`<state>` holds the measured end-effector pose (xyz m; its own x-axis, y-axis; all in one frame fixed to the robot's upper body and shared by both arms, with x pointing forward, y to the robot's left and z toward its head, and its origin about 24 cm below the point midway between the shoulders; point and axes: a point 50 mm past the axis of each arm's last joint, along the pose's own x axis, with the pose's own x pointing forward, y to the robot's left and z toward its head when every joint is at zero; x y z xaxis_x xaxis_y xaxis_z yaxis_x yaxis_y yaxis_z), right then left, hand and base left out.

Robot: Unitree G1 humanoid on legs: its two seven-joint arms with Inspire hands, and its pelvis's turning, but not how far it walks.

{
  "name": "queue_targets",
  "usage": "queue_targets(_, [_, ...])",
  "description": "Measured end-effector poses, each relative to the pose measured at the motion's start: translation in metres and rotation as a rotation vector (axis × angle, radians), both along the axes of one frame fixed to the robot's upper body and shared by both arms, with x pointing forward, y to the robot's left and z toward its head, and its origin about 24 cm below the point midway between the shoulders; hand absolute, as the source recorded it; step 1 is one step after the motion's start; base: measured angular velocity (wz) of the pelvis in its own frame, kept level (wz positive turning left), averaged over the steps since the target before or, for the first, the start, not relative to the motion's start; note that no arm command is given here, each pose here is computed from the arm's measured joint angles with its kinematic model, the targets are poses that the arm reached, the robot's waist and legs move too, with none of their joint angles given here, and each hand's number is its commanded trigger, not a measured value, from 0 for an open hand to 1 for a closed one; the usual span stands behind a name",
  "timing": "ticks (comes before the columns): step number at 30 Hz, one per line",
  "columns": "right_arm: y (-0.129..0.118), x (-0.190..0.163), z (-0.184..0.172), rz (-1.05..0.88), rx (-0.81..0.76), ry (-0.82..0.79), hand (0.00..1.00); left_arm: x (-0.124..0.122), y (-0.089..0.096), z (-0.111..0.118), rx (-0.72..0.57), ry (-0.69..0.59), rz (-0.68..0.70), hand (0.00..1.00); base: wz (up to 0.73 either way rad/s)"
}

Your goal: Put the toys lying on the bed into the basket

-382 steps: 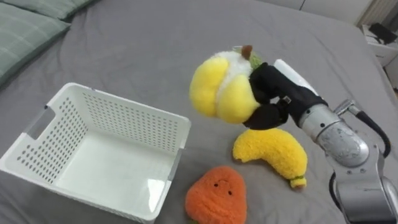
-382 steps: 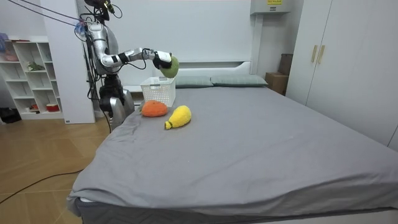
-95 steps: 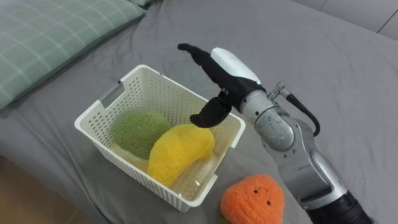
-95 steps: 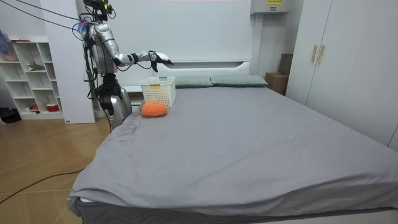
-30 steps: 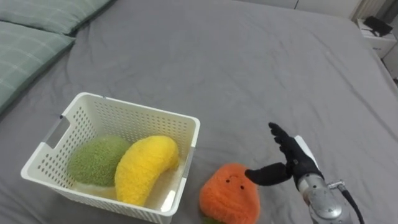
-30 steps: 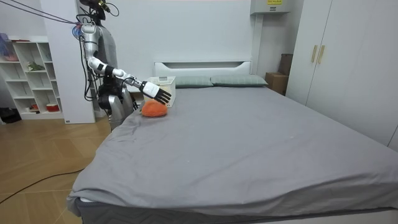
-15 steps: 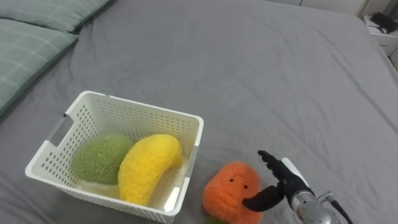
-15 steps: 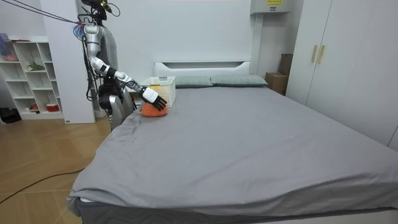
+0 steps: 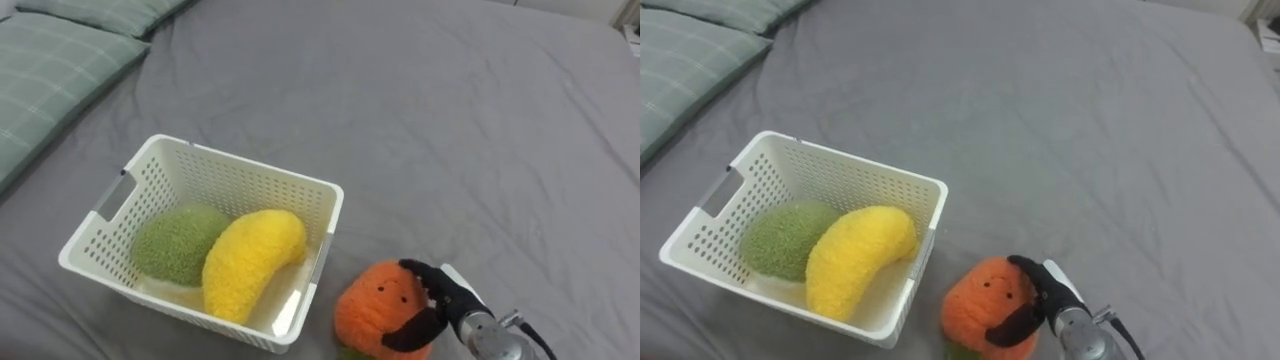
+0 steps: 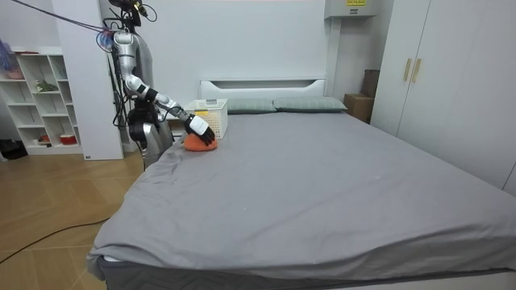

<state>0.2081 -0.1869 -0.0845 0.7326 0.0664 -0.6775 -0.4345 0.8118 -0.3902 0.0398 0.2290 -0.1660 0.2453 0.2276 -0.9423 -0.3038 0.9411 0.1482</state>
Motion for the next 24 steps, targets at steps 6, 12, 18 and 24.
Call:
queue_targets(6, [0.012, 0.009, 0.001, 0.061, -0.019, -0.003, 1.0, 0.002, -0.002, 0.0, 0.01, -0.002, -0.014, 0.0, 0.09])
queue_targets(12, [0.023, 0.009, 0.0, 0.138, -0.051, -0.002, 1.0, -0.006, -0.001, 0.0, 0.011, 0.013, -0.012, 0.0, 0.06])
queue_targets(18, [0.023, 0.01, 0.001, 0.14, -0.058, -0.006, 1.0, -0.023, 0.0, -0.001, 0.019, 0.056, -0.003, 0.0, 0.04])
queue_targets(24, [0.022, 0.014, 0.002, 0.131, -0.044, -0.009, 1.0, -0.031, 0.0, -0.001, 0.02, 0.094, -0.019, 0.0, 0.06])
